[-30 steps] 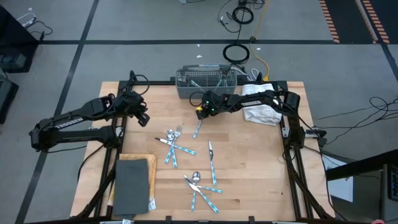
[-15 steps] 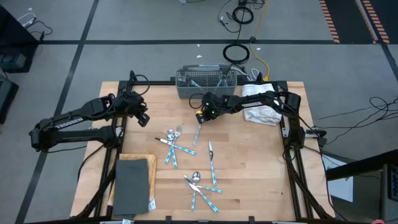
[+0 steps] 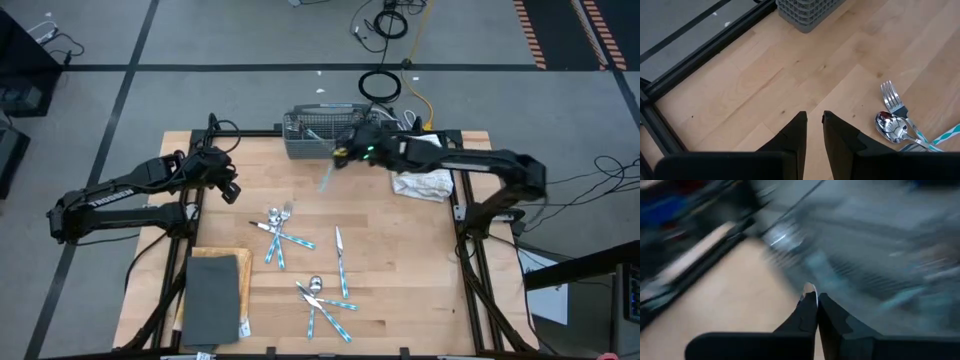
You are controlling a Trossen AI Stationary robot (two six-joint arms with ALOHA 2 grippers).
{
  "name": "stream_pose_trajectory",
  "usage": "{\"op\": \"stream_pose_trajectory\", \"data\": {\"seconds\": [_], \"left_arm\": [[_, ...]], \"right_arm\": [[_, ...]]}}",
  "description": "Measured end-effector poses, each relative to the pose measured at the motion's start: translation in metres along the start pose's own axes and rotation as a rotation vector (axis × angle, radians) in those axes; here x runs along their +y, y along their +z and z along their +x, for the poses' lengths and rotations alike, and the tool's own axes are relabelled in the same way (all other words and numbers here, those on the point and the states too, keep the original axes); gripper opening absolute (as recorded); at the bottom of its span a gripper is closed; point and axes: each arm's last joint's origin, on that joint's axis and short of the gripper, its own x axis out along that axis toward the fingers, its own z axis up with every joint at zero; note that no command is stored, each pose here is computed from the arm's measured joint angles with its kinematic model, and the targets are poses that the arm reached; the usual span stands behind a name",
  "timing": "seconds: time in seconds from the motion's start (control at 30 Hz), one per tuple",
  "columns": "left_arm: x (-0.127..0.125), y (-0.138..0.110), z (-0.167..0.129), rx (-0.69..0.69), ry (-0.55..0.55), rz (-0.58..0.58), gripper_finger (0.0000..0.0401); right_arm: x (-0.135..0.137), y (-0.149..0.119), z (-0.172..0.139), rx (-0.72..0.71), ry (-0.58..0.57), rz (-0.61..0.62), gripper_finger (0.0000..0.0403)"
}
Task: Sort silverware
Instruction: Put the top blue spoon into the gray silverware rack
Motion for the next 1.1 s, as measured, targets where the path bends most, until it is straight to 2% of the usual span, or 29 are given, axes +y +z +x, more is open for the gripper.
{"op": "stream_pose_trajectory", "data": {"seconds": [0.1, 0.2, 0.43, 0.7, 0.9, 1.1], "left_arm": [[0.000, 0.000, 0.000, 0.000, 0.000, 0.000, 0.0070], [0.000, 0.000, 0.000, -0.001, 0.000, -0.001, 0.0070], [0.000, 0.001, 0.000, -0.009, -0.001, -0.002, 0.0070], [0.000, 0.001, 0.000, -0.013, 0.001, -0.005, 0.0070], [0.000, 0.001, 0.000, -0.014, 0.005, -0.004, 0.0070], [0.000, 0.001, 0.000, -0.016, 0.008, -0.005, 0.0070]], "right_arm": [[-0.015, 0.016, -0.027, -0.103, -0.172, -0.048, 0.0001], [-0.031, 0.028, -0.044, -0.157, -0.286, -0.080, 0.0001], [-0.056, 0.043, -0.039, -0.208, -0.483, -0.160, 0.0001], [-0.071, 0.050, -0.018, -0.209, -0.546, -0.200, 0.0000], [-0.077, 0.061, -0.016, -0.261, -0.555, -0.202, 0.0000], [-0.086, 0.057, -0.008, -0.192, -0.575, -0.230, 0.0000]]}}
